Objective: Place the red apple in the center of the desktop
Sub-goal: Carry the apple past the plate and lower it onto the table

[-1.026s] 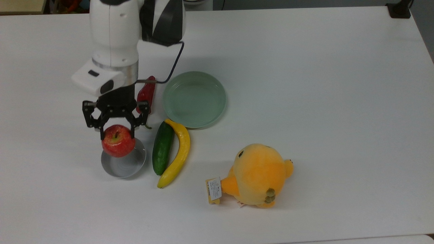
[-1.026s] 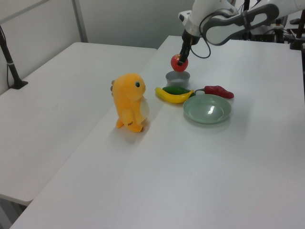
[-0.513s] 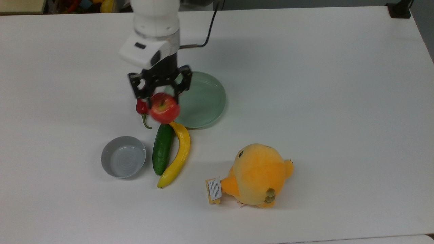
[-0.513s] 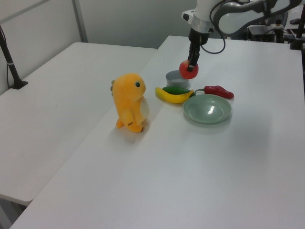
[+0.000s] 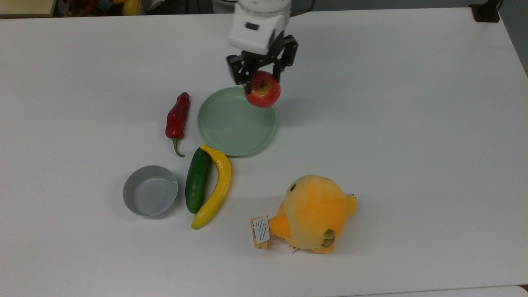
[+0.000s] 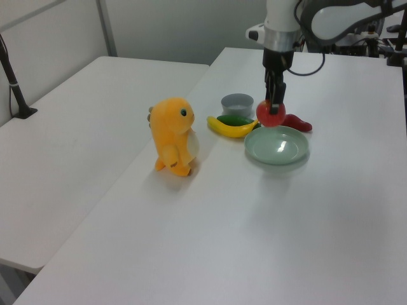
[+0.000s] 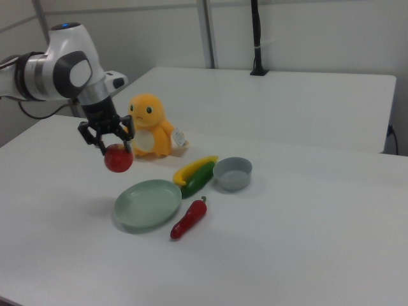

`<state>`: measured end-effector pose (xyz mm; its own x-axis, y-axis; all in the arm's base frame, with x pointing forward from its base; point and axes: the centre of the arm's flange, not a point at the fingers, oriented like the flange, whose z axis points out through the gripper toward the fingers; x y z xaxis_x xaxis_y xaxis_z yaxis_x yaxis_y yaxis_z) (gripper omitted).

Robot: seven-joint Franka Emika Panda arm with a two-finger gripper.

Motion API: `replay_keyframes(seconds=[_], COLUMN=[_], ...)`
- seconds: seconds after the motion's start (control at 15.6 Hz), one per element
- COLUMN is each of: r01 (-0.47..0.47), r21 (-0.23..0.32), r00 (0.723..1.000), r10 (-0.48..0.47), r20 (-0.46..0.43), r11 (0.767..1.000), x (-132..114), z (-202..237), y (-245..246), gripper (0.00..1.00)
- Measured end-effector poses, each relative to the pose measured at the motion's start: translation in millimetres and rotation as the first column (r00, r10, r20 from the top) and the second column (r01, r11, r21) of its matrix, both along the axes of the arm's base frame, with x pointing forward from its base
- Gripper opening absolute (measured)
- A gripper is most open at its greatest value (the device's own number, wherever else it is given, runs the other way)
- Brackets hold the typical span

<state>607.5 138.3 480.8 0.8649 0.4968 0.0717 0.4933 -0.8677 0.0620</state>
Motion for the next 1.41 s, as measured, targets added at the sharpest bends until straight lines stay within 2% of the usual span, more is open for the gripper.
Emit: replay_keyframes(seconds=[0.38, 0.64, 0.96, 1.28, 1.41], r01=[-0.075, -0.116, -0.104, -0.05, -0.046], r21=[-0.006, 0.004, 0.022, -0.016, -0.013], r00=[0.995, 0.981, 0.986, 0.995, 0.995], r10=[0.074, 0.115, 0.106, 0.048, 0.045], r20=[-0.063, -0.153, -0.131, -0.091, -0.088], r11=[0.997, 0.993, 0.994, 0.999, 0.999], x=[-18.3, -21.6, -9.8, 4.9, 5.9], z=[-29.7, -85.8, -98.4, -117.2, -117.9], y=[54.5, 87.7, 90.4, 87.9, 89.1], gripper=[0.68, 0.68, 0.68, 0.68, 0.83])
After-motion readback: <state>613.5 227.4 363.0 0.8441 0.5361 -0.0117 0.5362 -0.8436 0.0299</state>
